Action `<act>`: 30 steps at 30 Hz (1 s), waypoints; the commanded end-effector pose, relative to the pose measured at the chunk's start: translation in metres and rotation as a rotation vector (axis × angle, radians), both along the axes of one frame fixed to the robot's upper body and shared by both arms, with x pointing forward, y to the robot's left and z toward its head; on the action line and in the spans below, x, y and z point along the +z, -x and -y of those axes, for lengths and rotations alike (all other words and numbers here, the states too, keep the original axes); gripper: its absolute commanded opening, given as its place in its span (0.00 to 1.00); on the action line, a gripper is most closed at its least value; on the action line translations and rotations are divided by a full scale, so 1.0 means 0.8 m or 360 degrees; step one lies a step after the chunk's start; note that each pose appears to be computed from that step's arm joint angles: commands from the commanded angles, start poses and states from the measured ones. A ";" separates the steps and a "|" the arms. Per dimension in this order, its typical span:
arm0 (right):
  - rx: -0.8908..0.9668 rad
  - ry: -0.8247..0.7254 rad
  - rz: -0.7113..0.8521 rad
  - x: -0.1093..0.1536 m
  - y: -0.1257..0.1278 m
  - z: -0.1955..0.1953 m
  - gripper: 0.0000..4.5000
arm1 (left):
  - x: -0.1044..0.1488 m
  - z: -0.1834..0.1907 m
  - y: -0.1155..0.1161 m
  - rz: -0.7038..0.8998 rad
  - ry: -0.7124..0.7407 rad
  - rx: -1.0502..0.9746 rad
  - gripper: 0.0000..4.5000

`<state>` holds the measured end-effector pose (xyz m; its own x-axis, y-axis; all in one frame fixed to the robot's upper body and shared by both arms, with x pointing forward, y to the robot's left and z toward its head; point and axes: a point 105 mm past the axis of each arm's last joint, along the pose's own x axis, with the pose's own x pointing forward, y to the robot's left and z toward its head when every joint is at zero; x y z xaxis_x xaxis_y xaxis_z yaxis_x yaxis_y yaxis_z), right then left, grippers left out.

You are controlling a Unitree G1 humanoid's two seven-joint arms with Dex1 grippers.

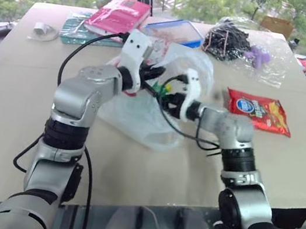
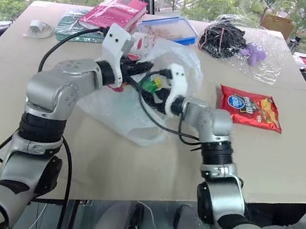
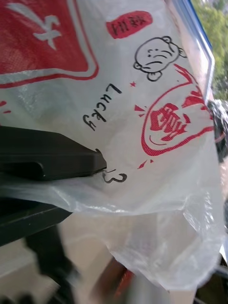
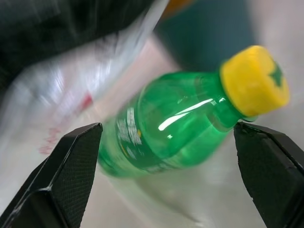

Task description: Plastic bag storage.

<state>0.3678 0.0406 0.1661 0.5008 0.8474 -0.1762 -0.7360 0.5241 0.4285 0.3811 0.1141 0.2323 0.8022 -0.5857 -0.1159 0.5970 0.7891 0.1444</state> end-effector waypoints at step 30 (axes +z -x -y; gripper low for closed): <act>-0.0228 0.1187 0.0502 -0.061 0.068 0.294 0.99 | 0.016 -0.001 0.005 0.0110 -0.0045 -0.0034 0.00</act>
<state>0.3089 -0.1895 0.1146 0.6862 0.5138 -0.5150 -0.6901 0.6836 -0.2375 0.3812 0.1154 0.2295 0.7958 -0.5927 -0.1244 0.6056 0.7783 0.1660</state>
